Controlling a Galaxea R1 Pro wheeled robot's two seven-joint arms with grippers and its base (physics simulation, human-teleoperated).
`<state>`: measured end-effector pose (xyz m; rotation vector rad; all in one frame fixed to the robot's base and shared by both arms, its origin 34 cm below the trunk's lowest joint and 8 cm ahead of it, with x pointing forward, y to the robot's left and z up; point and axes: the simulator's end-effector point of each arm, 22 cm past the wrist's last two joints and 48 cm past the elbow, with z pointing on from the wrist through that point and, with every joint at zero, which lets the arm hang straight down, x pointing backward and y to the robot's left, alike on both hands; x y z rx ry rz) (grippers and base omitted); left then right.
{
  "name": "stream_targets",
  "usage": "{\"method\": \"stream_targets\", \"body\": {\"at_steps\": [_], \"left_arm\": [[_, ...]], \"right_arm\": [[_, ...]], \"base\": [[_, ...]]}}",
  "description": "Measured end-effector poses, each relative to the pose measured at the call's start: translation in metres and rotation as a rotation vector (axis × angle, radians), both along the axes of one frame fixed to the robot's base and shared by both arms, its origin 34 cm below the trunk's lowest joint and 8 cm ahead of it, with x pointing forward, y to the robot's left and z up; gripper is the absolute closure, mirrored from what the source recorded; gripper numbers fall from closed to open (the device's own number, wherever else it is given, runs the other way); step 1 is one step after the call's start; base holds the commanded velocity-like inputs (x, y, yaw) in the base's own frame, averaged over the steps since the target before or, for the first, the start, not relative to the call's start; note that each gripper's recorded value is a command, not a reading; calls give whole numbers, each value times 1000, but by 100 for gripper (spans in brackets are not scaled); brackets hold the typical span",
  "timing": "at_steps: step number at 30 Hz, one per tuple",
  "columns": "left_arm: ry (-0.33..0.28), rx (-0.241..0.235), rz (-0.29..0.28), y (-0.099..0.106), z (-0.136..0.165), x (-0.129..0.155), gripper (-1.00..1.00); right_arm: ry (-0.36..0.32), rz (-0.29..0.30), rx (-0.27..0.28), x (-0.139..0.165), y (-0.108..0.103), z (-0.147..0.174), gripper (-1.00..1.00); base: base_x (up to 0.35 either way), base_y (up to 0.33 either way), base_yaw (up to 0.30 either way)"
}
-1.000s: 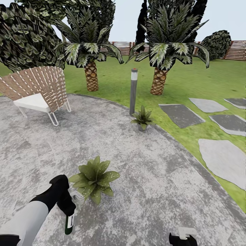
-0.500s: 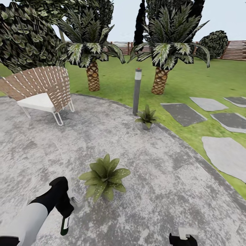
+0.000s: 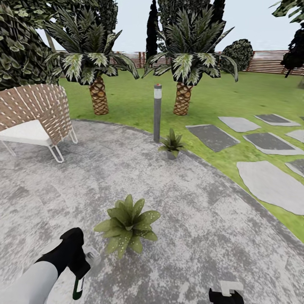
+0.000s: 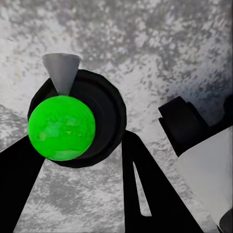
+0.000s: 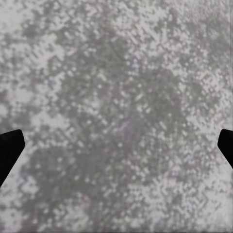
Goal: Pick up the pesticide atomizer in the garden and spray insectifuge to fully cover both potted plants in the garden.
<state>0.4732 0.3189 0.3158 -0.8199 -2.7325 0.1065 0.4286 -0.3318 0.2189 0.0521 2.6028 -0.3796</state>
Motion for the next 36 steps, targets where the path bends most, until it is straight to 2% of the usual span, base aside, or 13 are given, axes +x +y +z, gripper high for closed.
{"method": "stream_targets", "body": {"at_steps": [4, 6, 8, 20, 25, 28, 30, 36], "left_arm": [[-51, -1, 22, -1, -4, 10, 100], [-105, -54, 4, -8, -7, 21, 100], [-120, -69, -5, -10, -8, 24, 100], [-107, -74, -7, -9, -13, 12, 100], [-111, -75, -3, -9, -12, 13, 100], [-132, -94, 53, -7, -10, 19, 100], [-138, -100, 71, -6, -9, 21, 100], [-136, -97, 70, -5, -10, 20, 100]], "right_arm": [[0, -2, -1, 0, -1, 0, -100], [0, -2, -1, 0, -1, 0, -100], [0, -2, -1, 0, -1, 0, -100], [1, -2, -1, 0, -1, 0, -100], [1, -2, 1, 0, 0, 0, -100], [0, -1, 1, 0, 0, 0, -100], [1, 0, 0, -1, 0, 0, -100], [4, 4, -1, -1, -1, -1, -100]], "base": [[1, 2, -234], [0, 0, -293], [0, 0, -297], [-215, 167, -299], [-27, 288, -288], [107, 309, -72], [64, 323, -13], [-37, 334, -2]]}}
